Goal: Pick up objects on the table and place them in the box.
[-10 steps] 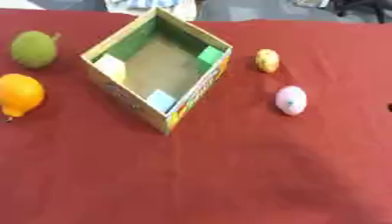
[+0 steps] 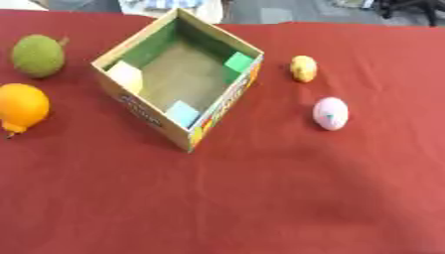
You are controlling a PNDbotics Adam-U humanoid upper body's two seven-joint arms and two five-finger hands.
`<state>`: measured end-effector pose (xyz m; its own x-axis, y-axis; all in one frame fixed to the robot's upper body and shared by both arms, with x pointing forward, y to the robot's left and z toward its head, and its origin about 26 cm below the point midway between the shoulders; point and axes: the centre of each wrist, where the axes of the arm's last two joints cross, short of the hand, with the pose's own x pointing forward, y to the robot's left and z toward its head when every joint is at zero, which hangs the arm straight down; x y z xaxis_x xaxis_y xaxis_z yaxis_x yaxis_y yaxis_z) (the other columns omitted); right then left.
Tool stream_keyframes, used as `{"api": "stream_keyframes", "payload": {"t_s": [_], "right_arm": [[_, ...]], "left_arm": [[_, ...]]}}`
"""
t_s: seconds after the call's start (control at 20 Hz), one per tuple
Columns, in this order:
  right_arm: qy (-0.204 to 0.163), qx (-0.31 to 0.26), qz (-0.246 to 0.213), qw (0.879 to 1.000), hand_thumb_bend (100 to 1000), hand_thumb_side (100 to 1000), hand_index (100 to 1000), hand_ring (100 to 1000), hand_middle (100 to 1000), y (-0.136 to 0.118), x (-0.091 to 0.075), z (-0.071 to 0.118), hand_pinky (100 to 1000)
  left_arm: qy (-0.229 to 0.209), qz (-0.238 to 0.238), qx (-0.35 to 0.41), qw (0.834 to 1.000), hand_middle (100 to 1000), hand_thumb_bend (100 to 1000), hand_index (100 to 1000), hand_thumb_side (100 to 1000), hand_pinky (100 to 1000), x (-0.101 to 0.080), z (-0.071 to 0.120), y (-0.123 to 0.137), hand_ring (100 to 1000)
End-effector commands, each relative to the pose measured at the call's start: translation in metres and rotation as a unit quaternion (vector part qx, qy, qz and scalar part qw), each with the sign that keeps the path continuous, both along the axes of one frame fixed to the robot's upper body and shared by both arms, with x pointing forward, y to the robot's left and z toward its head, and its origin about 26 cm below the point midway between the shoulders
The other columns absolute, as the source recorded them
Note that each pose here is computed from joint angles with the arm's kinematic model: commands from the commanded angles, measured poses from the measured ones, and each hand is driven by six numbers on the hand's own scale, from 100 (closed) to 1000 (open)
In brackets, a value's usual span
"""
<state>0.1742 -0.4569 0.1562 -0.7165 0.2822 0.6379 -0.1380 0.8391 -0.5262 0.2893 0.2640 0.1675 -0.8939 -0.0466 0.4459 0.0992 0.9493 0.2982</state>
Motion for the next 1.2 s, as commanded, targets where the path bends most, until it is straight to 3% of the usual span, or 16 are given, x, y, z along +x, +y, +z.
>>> {"api": "stream_keyframes", "payload": {"t_s": [0.05, 0.3, 0.5, 1.1, 1.15, 1.2], "right_arm": [[-0.107, -0.241, 0.115, 0.958, 100, 245, 880, 100, 725, -0.005, 0.005, 0.033, 894], [-0.113, -0.301, 0.121, 0.939, 100, 204, 886, 100, 742, -0.003, 0.020, 0.064, 897], [-0.106, -0.328, 0.110, 0.932, 100, 198, 890, 100, 749, -0.010, 0.037, 0.077, 911], [-0.060, -0.390, 0.061, 0.917, 100, 214, 901, 100, 765, -0.039, 0.081, 0.087, 943], [-0.058, -0.395, 0.060, 0.915, 100, 161, 902, 100, 767, -0.040, 0.084, 0.087, 947], [-0.056, -0.400, 0.058, 0.913, 100, 218, 902, 100, 767, -0.040, 0.086, 0.086, 947]], "left_arm": [[-0.014, 0.000, 0.016, 1.000, 765, 100, 798, 574, 834, -0.001, 0.009, 0.003, 791], [-0.014, -0.002, 0.020, 1.000, 766, 100, 797, 574, 835, -0.001, 0.010, 0.001, 791], [-0.013, -0.005, 0.022, 1.000, 766, 100, 797, 574, 834, 0.000, 0.010, 0.001, 791], [-0.012, -0.022, 0.028, 0.999, 766, 100, 797, 576, 835, 0.001, 0.012, -0.004, 792], [-0.012, -0.024, 0.028, 0.999, 766, 100, 797, 579, 835, 0.001, 0.012, -0.004, 792], [-0.013, -0.025, 0.028, 0.999, 766, 100, 797, 576, 835, 0.001, 0.012, -0.004, 792]]}}
